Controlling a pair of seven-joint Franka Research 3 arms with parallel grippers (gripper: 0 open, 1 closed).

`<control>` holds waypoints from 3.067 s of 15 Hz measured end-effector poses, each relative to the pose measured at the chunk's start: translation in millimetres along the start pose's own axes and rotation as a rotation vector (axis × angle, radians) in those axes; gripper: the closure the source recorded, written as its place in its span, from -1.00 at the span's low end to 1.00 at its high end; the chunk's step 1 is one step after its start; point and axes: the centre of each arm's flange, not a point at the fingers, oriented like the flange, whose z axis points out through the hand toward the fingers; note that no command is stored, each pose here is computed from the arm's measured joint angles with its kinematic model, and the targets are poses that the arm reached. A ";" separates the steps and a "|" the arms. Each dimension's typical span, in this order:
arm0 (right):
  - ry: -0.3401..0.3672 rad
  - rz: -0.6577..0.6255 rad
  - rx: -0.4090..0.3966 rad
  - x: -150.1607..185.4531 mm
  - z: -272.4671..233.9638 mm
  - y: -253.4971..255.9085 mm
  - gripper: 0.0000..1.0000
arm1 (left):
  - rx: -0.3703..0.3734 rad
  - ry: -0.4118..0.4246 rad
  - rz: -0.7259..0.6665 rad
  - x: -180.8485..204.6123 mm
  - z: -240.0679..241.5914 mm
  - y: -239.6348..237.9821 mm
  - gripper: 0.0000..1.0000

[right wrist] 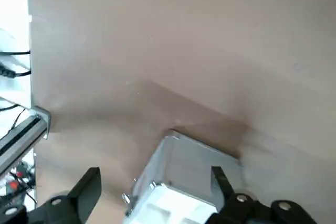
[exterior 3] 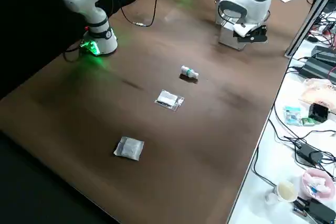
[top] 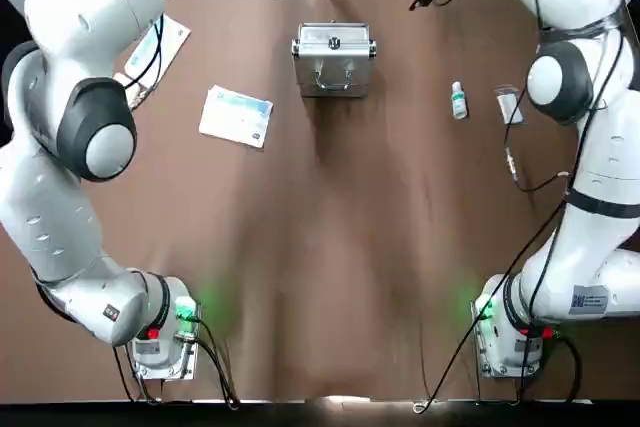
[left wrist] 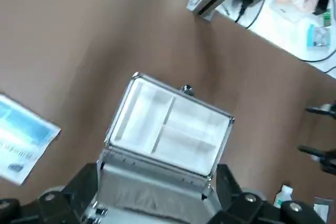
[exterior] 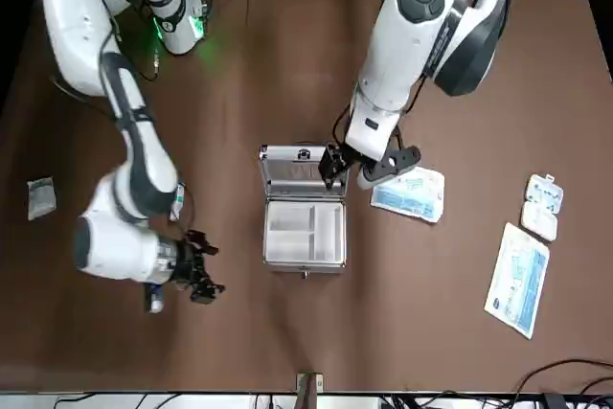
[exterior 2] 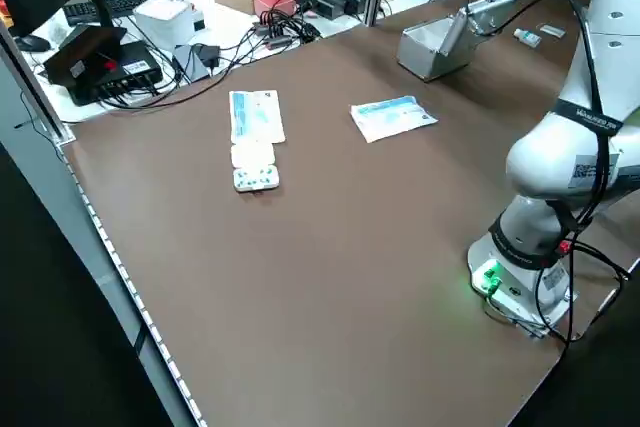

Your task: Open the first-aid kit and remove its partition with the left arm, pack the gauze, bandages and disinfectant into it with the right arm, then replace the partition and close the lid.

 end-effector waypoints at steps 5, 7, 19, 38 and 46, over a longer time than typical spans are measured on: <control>0.080 -0.191 -0.078 23.0 -92.2 15.7 -0.86 | 0.013 -0.003 0.010 17.0 31.6 -9.7 -0.99; 0.136 -0.277 -0.128 14.5 -109.5 20.1 -0.86 | 0.019 -0.003 0.021 27.8 43.9 -17.1 -0.99; 0.151 -0.838 -0.362 31.5 -238.4 84.4 -0.96 | 0.062 -0.076 0.326 17.1 123.0 -21.2 -1.00; 0.289 -1.137 -0.467 13.1 -277.6 153.3 -0.96 | 0.007 -0.071 0.501 -5.9 217.9 -6.1 -0.99; 0.304 -1.159 -0.460 9.6 -288.3 157.0 -0.96 | -0.015 -0.057 0.419 -15.0 242.7 0.8 -0.99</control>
